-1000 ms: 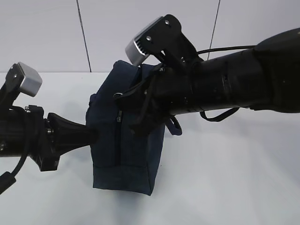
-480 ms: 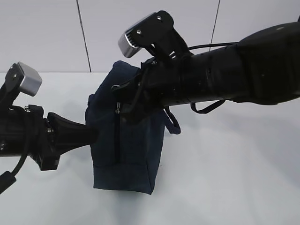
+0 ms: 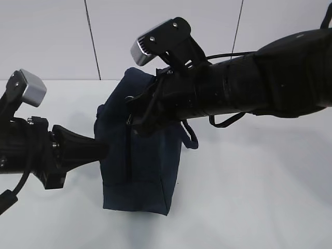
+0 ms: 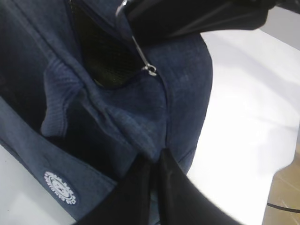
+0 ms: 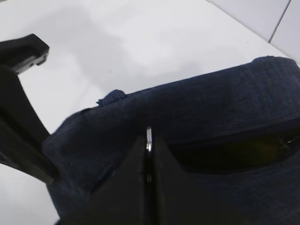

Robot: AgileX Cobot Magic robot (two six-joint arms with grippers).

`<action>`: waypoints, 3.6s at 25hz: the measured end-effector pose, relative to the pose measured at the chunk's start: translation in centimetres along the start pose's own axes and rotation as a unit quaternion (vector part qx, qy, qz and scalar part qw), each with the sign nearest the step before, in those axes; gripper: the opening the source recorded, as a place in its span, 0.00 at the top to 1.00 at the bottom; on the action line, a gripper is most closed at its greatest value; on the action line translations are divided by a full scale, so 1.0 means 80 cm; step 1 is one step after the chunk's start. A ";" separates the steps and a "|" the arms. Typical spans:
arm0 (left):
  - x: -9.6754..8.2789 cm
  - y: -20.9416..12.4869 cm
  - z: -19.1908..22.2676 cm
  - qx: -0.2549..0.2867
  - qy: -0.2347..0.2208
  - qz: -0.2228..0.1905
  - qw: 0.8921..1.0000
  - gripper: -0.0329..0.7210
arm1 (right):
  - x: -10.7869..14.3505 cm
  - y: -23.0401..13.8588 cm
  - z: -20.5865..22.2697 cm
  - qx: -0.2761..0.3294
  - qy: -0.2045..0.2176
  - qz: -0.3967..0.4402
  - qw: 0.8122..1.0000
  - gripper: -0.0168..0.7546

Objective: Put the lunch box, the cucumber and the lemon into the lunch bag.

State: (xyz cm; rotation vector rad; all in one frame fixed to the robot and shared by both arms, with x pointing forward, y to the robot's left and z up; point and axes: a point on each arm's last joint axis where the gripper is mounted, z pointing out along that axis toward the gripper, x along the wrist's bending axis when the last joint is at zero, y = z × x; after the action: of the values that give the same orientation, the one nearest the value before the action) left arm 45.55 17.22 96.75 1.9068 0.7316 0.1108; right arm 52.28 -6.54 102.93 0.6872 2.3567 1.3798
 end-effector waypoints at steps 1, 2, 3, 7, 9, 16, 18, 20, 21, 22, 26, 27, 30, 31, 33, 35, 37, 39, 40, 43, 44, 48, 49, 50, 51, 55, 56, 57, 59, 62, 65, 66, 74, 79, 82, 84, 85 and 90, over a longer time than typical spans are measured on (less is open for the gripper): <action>0.000 0.000 0.000 0.001 0.000 0.001 1.000 0.96 | 0.001 0.000 0.000 -0.001 0.007 0.004 1.000 0.97; 0.000 0.000 0.000 0.001 0.000 0.001 1.000 0.96 | 0.003 0.001 0.000 -0.003 0.011 0.004 1.000 0.97; 0.000 0.000 0.000 0.001 -0.001 0.002 1.000 0.96 | 0.003 0.001 0.000 -0.003 0.015 0.006 1.000 0.97; 0.000 0.000 0.000 0.002 -0.001 0.002 1.000 0.96 | 0.005 0.001 -0.002 0.002 0.020 -0.003 1.000 0.97; 0.000 0.000 0.000 0.002 0.000 0.002 1.000 0.96 | 0.006 0.000 -0.002 0.008 0.024 -0.004 1.000 0.97; 0.001 -0.001 0.000 0.006 0.003 0.005 1.000 0.96 | 0.006 -0.008 -0.011 0.047 0.058 0.021 0.997 0.97; 0.001 -0.001 0.000 0.006 0.004 0.005 1.000 0.96 | 0.001 -0.010 -0.016 0.057 0.073 0.041 0.995 0.97; 0.001 -0.001 0.000 0.006 0.004 0.005 1.000 0.96 | -0.004 -0.010 -0.021 0.064 0.097 0.056 0.992 0.97; 0.001 -0.001 0.000 0.006 0.004 0.005 1.000 0.96 | -0.008 -0.008 -0.024 0.064 0.103 0.064 0.991 0.97; 0.001 -0.001 0.000 0.006 0.004 0.005 1.000 0.96 | -0.010 -0.006 -0.027 0.064 0.110 0.072 0.989 0.97; 0.001 -0.001 0.000 0.006 0.004 0.005 1.000 0.96 | -0.015 0.008 -0.033 0.058 0.126 0.098 0.986 0.97; 0.001 -0.001 0.000 0.006 0.004 0.005 1.000 0.96 | -0.014 0.012 -0.034 0.058 0.132 0.102 0.984 0.97; 0.001 -0.001 0.000 0.005 0.004 0.004 1.000 0.96 | -0.012 0.020 -0.036 0.064 0.153 0.113 0.980 0.97; 0.001 -0.001 0.000 0.005 0.003 0.004 1.000 0.96 | -0.012 0.021 -0.035 0.070 0.155 0.122 0.978 0.97; 0.001 -0.001 0.000 0.005 0.003 0.004 1.000 0.96 | -0.014 0.022 -0.031 0.084 0.160 0.139 0.974 0.97; 0.001 -0.001 0.000 0.005 0.003 0.004 1.000 0.96 | -0.015 0.022 -0.027 0.092 0.160 0.149 0.972 0.97; 0.001 -0.001 0.000 0.005 0.003 0.005 1.000 0.96 | -0.017 0.023 -0.026 0.093 0.159 0.154 0.971 0.97; 0.001 -0.001 0.000 0.005 0.003 0.005 1.000 0.96 | -0.021 0.024 -0.025 0.095 0.155 0.164 0.970 0.97; 0.001 -0.001 0.000 0.005 0.003 0.005 1.000 0.96 | -0.024 0.023 -0.023 0.097 0.153 0.168 0.969 0.97; 0.001 -0.001 0.000 0.005 0.003 0.005 1.000 0.96 | -0.031 0.017 -0.015 0.108 0.148 0.176 0.967 0.97; 0.001 -0.001 0.000 0.005 0.003 0.005 1.000 0.96 | -0.032 0.015 -0.013 0.111 0.147 0.178 0.967 0.97; 0.001 -0.001 0.000 0.005 0.002 0.005 1.000 0.96 | -0.037 0.022 -0.009 0.110 0.142 0.180 0.967 0.97; 0.001 -0.001 0.000 0.005 0.002 0.005 1.000 0.96 | -0.038 0.024 -0.009 0.110 0.139 0.181 0.967 0.97; 0.001 -0.001 0.000 0.005 0.002 0.005 1.000 0.96 | -0.039 0.026 -0.009 0.109 0.138 0.181 0.968 0.97; 0.001 -0.001 0.000 0.005 0.002 0.005 1.000 0.96 | -0.040 0.025 -0.009 0.111 0.137 0.184 0.967 0.97; 0.000 -0.001 0.000 0.004 0.002 0.005 1.000 0.96 | -0.051 0.024 -0.013 0.113 0.128 0.203 0.964 0.97; 0.000 -0.001 0.000 0.003 0.001 0.004 1.000 0.96 | -0.055 0.023 -0.015 0.113 0.125 0.209 0.963 0.97; 0.000 -0.001 0.000 0.003 0.001 0.004 1.000 0.96 | -0.058 0.023 -0.016 0.112 0.122 0.213 0.963 0.97; 0.000 -0.001 0.000 0.003 0.001 0.004 1.000 0.96 | -0.063 0.022 -0.018 0.111 0.116 0.220 0.962 0.97; 0.000 0.000 0.000 0.002 0.002 0.003 1.000 0.96 | -0.068 0.020 -0.020 0.111 0.114 0.226 0.961 0.97; 0.000 0.000 0.000 0.002 0.002 0.003 1.000 0.96 | -0.072 0.020 -0.020 0.107 0.104 0.227 0.962 0.97; 0.000 0.000 0.000 0.002 0.002 0.003 1.000 0.96 | -0.074 0.021 -0.020 0.104 0.101 0.227 0.963 0.97; 0.000 0.000 0.000 0.002 0.002 0.003 1.000 0.96 | -0.098 0.034 0.008 0.091 0.091 0.217 0.967 0.97; 0.000 0.000 0.000 0.002 0.002 0.003 1.000 0.96 | -0.120 0.043 0.015 0.083 0.076 0.211 0.971 0.97; 0.000 0.000 0.000 0.002 0.002 0.003 1.000 0.96 | -0.134 0.040 0.019 0.086 0.067 0.215 0.970 0.97; 0.000 0.000 0.000 0.002 0.002 0.003 1.000 0.96 | -0.139 0.037 0.023 0.088 0.063 0.218 0.970 0.97; 0.000 0.000 0.000 0.002 0.002 0.003 1.000 0.96 | -0.142 0.036 0.025 0.090 0.062 0.219 0.970 0.97; 0.000 0.000 0.000 0.002 0.002 0.003 1.000 0.96 | -0.151 0.038 0.033 0.089 0.057 0.209 0.972 0.97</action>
State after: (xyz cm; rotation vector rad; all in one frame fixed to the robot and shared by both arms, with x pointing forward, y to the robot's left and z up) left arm 45.56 17.25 96.71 1.9131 0.7291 0.1159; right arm 64.35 -10.07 104.79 1.2461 2.5479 1.4042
